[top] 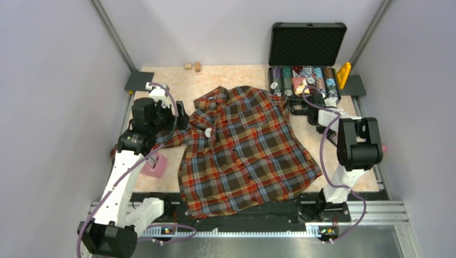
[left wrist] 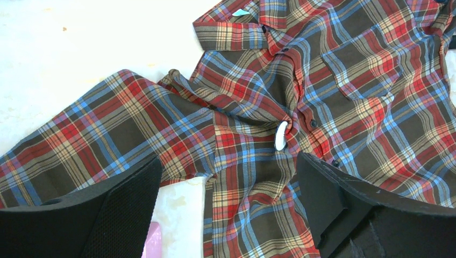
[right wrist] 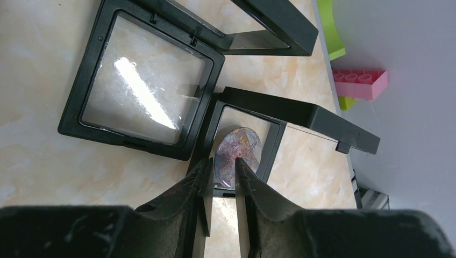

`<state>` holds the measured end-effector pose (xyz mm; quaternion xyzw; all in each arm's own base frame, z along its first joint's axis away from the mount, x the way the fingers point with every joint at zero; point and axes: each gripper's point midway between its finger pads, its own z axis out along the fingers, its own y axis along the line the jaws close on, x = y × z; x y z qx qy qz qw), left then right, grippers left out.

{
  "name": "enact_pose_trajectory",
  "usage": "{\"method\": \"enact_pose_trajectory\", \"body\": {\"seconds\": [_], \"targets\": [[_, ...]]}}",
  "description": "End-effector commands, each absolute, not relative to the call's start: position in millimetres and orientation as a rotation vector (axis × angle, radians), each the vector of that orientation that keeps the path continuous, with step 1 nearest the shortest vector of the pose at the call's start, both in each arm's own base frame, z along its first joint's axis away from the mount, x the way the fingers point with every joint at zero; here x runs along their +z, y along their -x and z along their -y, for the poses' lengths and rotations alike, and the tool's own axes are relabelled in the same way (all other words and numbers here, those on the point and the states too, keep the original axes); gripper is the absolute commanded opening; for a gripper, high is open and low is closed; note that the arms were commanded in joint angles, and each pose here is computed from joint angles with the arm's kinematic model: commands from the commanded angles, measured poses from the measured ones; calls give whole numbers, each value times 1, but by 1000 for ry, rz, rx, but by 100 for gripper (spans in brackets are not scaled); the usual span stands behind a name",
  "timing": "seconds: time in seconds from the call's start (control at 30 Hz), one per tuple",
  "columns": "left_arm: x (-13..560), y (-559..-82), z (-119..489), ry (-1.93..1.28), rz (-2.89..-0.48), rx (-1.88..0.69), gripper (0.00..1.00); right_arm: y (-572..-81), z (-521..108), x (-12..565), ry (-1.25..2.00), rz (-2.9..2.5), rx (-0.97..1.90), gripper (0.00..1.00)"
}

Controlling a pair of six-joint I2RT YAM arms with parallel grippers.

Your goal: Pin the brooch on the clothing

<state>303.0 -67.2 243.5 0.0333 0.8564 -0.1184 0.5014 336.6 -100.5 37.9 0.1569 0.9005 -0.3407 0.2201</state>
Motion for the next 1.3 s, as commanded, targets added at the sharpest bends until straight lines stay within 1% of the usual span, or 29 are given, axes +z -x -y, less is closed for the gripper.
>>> {"method": "enact_pose_trajectory", "body": {"seconds": [0.0, 0.13, 0.57, 1.27], "targets": [[249, -305, 69, -100, -2037, -289, 98, -345, 105, 43, -453, -2472, -962, 23], [249, -305, 69, -100, -2038, -289, 98, -345, 105, 42, -450, -2473, -966, 20], [249, -305, 70, -103, -2038, -290, 98, -343, 109, 49, -455, -2457, -1007, 17], [246, -306, 71, -105, -2045, -293, 98, -340, 115, 49, -455, -2454, -1082, 15]]}}
